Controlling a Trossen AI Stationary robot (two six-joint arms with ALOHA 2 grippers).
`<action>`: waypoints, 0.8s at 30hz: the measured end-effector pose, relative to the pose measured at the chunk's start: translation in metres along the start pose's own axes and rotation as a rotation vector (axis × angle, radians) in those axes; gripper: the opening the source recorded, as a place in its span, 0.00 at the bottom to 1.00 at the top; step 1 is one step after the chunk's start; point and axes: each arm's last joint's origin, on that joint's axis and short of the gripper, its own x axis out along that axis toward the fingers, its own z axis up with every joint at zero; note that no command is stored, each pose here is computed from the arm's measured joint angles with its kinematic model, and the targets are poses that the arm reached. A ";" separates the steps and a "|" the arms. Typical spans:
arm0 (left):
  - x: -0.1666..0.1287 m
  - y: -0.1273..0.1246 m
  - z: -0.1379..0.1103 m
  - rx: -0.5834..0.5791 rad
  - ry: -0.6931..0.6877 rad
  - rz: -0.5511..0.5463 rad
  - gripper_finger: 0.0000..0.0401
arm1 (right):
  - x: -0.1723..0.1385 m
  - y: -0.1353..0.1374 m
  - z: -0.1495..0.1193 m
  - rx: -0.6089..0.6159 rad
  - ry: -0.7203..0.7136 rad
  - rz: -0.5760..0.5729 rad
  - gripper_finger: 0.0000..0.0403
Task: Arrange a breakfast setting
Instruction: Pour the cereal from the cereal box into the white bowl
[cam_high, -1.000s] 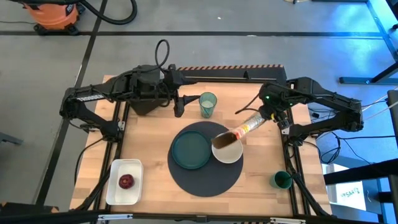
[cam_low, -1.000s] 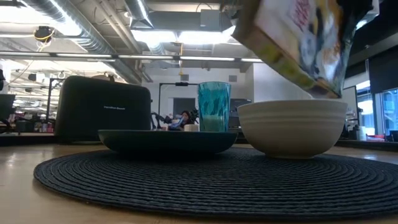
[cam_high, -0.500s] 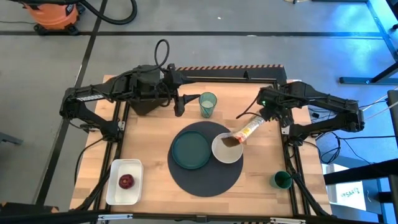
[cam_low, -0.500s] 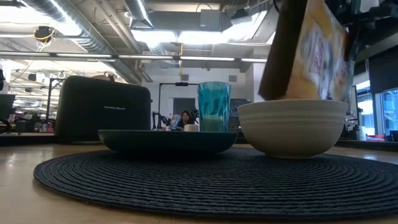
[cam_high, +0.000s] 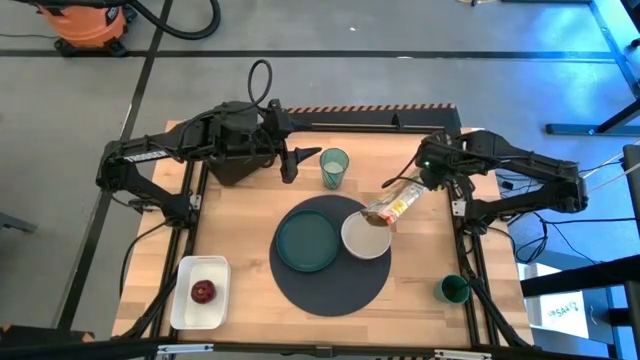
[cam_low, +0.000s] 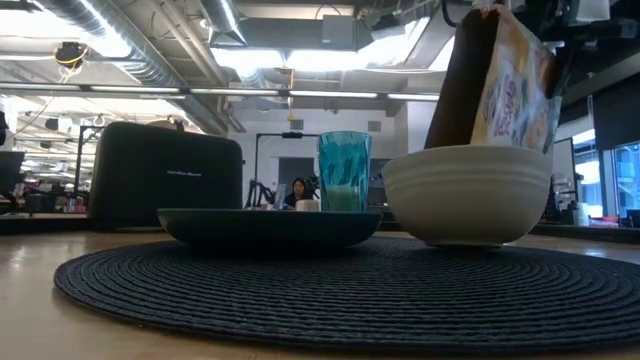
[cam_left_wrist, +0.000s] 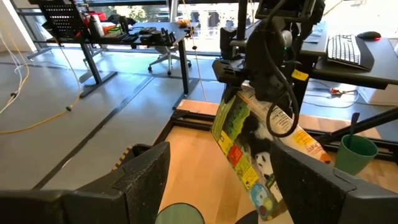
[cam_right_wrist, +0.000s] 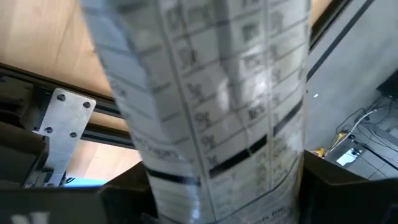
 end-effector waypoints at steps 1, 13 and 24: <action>0.000 0.000 0.000 0.000 0.000 0.000 0.68 | 0.000 0.000 -0.001 -0.002 -0.002 -0.002 0.48; 0.001 0.003 0.000 0.022 0.000 0.008 0.68 | -0.008 0.009 0.001 -0.081 -0.039 -0.035 0.48; 0.003 0.005 -0.001 0.021 0.005 0.033 0.68 | -0.018 0.016 0.016 -0.221 -0.001 -0.226 0.48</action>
